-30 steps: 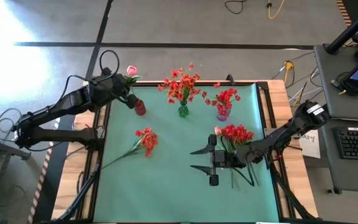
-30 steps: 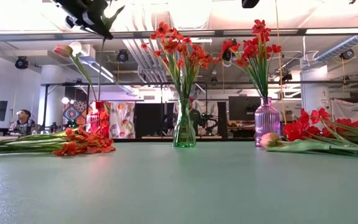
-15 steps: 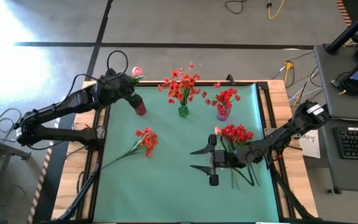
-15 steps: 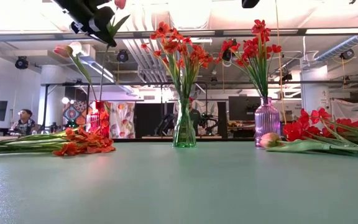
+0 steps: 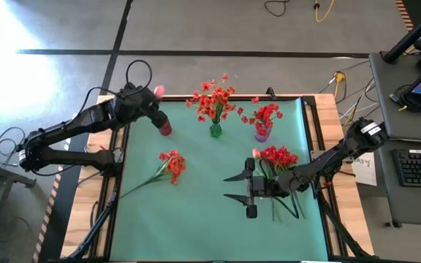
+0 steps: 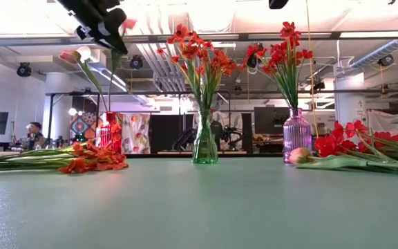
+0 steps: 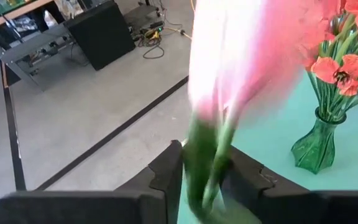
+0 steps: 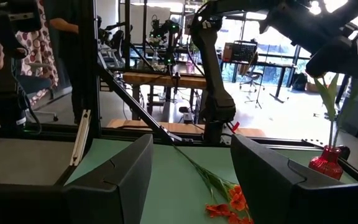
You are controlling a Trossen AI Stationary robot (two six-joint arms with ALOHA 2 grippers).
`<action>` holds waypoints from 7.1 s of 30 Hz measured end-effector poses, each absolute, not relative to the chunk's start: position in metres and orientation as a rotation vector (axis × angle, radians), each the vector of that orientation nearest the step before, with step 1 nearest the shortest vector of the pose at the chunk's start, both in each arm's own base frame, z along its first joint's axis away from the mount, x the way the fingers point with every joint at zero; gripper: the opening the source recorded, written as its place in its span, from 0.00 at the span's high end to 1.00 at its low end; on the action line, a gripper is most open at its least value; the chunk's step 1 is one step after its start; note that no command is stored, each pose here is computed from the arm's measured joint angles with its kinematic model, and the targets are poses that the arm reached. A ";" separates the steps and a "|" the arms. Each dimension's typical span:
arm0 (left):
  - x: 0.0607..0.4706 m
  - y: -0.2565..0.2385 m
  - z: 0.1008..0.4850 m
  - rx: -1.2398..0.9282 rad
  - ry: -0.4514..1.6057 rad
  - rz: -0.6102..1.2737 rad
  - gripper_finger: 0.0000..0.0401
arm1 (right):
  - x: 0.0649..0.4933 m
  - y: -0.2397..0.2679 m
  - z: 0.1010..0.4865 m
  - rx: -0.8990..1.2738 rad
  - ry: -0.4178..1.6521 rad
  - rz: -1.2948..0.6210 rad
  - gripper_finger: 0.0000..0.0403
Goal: Sort flowers into vase by color
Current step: Put the bottom pink flower in the red flower vase, then put the orange flower in the green flower vase
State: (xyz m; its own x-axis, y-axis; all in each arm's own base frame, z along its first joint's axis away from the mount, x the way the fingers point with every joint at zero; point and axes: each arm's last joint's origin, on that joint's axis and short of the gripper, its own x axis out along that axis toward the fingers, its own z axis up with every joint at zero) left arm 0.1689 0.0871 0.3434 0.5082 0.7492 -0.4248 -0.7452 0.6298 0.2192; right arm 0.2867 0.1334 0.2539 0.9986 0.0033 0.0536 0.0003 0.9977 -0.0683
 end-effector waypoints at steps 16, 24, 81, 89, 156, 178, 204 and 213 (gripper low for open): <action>0.154 0.080 0.355 -0.047 0.632 0.909 0.68 | 0.286 0.134 0.250 0.014 -0.019 0.007 0.48; 0.143 0.076 0.384 -0.069 0.606 0.913 0.67 | 0.286 0.134 0.250 0.014 -0.013 0.007 0.48; 0.162 -0.113 0.408 -0.304 1.093 0.249 0.54 | 0.231 0.136 0.242 0.404 0.853 -0.115 0.48; 0.161 -0.129 0.402 -0.310 1.114 0.246 0.54 | 0.220 0.130 0.233 0.445 0.981 -0.222 0.48; 0.219 -0.191 0.165 -0.256 1.142 0.387 0.88 | 0.287 0.113 0.309 0.138 0.028 -0.089 0.48; 0.221 -0.193 0.166 -0.294 1.097 0.406 0.88 | 0.221 0.142 0.271 0.316 0.877 -0.334 0.48; 0.223 -0.194 0.167 -0.301 1.058 0.406 0.88 | 0.210 0.142 0.244 0.335 0.925 -0.390 0.48; 0.223 -0.194 0.167 -0.301 1.057 0.406 0.88 | 0.210 0.142 0.244 0.335 0.925 -0.390 0.48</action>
